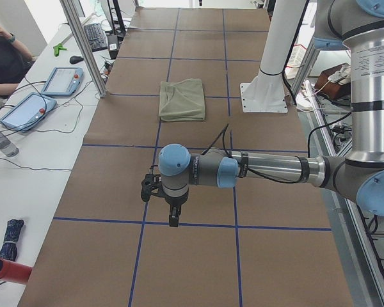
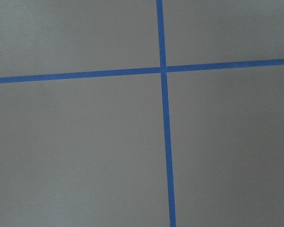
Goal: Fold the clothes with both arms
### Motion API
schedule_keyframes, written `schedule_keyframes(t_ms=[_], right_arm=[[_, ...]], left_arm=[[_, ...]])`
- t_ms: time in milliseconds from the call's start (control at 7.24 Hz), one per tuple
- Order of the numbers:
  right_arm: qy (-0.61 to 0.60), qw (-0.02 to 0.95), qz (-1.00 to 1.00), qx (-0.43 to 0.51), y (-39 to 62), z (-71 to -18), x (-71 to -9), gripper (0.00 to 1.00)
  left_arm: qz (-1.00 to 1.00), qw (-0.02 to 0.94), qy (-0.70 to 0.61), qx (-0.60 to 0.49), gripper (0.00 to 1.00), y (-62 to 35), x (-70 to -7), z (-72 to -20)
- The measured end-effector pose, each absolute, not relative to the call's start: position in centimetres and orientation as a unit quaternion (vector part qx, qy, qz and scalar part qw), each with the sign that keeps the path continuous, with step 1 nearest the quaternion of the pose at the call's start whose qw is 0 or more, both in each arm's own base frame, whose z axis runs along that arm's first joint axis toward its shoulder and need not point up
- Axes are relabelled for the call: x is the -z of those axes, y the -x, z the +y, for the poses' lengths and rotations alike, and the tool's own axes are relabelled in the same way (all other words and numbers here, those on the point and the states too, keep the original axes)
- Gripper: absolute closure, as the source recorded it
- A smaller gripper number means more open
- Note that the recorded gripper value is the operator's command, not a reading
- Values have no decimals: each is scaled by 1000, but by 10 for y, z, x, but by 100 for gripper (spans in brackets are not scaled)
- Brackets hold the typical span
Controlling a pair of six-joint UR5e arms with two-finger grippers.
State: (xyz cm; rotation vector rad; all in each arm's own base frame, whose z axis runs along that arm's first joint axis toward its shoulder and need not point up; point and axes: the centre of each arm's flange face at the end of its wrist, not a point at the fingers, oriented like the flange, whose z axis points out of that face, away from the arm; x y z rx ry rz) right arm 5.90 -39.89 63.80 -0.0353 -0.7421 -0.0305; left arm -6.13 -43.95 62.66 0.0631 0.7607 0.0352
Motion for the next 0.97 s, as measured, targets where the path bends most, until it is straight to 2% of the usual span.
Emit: schedule_keyframes(t_ms=[967], right_arm=[[39, 934, -356, 7, -61, -378, -659, 0]], left_arm=[[372, 927, -32, -21, 0, 61, -628, -441]])
